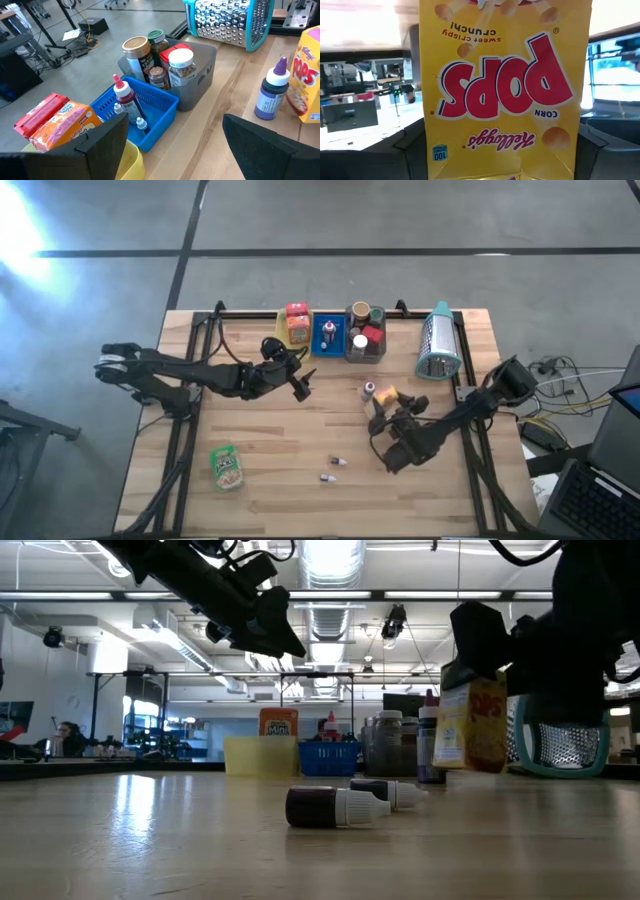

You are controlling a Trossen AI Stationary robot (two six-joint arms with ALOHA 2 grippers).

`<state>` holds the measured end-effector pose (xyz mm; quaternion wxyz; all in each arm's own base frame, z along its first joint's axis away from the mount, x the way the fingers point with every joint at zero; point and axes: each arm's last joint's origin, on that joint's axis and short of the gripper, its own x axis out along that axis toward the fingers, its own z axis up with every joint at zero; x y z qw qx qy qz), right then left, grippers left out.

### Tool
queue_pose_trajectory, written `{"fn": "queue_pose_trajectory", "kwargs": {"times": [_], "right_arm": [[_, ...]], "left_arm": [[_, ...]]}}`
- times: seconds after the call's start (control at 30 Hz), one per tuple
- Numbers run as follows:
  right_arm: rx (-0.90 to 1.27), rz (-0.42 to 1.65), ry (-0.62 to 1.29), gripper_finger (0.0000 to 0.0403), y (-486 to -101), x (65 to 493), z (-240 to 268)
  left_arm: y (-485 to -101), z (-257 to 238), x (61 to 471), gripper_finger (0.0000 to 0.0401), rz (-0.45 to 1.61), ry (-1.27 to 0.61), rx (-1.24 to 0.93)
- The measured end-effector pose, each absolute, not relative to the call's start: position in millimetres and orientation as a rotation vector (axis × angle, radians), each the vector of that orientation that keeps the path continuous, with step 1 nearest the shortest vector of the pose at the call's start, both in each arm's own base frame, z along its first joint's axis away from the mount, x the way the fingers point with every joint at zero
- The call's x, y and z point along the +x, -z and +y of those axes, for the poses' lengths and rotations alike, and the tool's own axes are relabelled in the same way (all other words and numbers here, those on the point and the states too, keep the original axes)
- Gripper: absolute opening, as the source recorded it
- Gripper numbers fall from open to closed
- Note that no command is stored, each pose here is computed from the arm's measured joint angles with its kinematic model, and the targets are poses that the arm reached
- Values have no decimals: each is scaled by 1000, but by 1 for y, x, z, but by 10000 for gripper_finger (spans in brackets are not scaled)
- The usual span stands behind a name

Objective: Pick & Place Kitchen Items
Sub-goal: Put the yellow cereal box into the yellow bin

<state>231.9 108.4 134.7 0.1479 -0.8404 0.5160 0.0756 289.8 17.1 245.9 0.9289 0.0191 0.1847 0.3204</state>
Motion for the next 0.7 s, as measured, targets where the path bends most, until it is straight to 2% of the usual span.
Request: {"fn": "queue_pose_trajectory", "kwargs": {"times": [0.33, 0.7], "right_arm": [[-2450, 1483, -323, 279, -133, 232, 111], [-2445, 1487, -413, 311, -131, 230, 111]], "left_arm": [[-245, 17, 290, 328, 383, -657, 41], [-246, 17, 290, 328, 382, -656, 40]]}}
